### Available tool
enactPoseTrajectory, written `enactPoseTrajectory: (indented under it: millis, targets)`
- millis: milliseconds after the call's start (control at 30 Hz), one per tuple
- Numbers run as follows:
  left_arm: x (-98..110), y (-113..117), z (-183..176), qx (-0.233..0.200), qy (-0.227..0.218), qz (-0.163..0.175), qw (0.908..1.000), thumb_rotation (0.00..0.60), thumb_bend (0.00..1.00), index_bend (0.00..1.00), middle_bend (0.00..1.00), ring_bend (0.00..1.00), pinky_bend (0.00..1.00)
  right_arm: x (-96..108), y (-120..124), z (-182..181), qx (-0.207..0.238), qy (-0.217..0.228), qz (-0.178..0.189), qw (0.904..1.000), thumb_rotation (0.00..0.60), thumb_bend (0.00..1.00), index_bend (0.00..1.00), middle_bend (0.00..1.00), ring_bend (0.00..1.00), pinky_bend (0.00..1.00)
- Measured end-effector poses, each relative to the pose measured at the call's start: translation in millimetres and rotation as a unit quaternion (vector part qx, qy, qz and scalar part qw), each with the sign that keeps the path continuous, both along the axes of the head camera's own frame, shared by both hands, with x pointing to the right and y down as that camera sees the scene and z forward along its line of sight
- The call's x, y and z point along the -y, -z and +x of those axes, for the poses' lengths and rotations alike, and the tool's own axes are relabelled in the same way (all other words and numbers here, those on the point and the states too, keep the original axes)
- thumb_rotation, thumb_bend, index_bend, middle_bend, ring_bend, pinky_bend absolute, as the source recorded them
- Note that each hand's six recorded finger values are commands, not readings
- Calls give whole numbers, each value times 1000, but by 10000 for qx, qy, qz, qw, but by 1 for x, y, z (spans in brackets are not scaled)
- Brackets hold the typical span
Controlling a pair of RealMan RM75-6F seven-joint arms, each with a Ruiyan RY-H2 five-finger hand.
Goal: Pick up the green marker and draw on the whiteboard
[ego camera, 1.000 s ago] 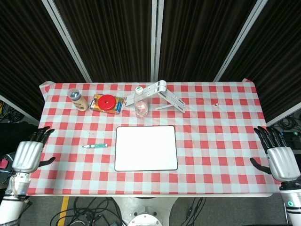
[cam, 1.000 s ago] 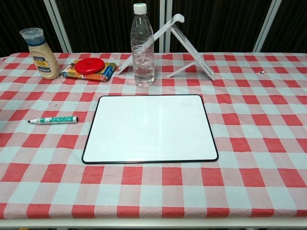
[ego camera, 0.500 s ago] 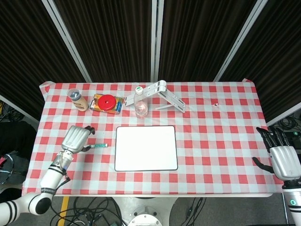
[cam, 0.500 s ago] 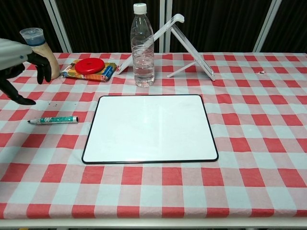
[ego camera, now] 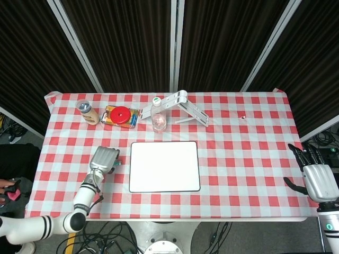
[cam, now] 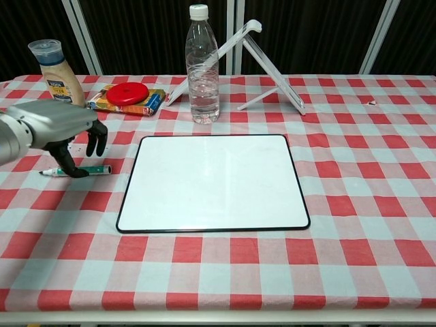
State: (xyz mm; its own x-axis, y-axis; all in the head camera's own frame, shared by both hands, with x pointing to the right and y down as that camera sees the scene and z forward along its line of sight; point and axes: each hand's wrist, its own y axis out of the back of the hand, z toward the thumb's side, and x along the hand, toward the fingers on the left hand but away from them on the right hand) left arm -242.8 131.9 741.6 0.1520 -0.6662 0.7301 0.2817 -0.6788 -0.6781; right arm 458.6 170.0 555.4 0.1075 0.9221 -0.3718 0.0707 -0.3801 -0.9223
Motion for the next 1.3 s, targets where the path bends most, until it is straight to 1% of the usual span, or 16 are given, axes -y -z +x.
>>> enactPoseTrajectory:
  millis: [133,267,633,933,1100,1300]
  targets:
    - [-4,-11,0,315,-30,-20,9995,600,250,456,451,893,1000,-3,-1,2,-2,-51,-42,10000,600,127,0,184,0,13]
    - [-6,-14,-2,415,34,-14,9991,600,257,458,472,900,1000,-4,-1,3,-4,-72,-50,10000,600,127,0,184,0,13]
    - [-2,-16,-3,387,165,70,9991,600,283,503,521,910,1000,-5,-3,4,6,-82,-78,9999,600,126,0,183,0,14]
    - [-1,-23,-5,395,190,12,9990,600,299,508,526,911,1000,-5,-5,5,6,-114,-110,9999,600,127,0,183,0,14]
    - [-1,-23,-4,355,195,-8,9992,600,342,513,532,911,1000,-5,-6,6,11,-123,-126,9998,600,127,0,183,0,13]
    - [1,-19,0,182,148,59,9997,600,400,559,573,915,1000,-5,-7,5,22,-110,-137,9998,600,126,0,183,0,14]
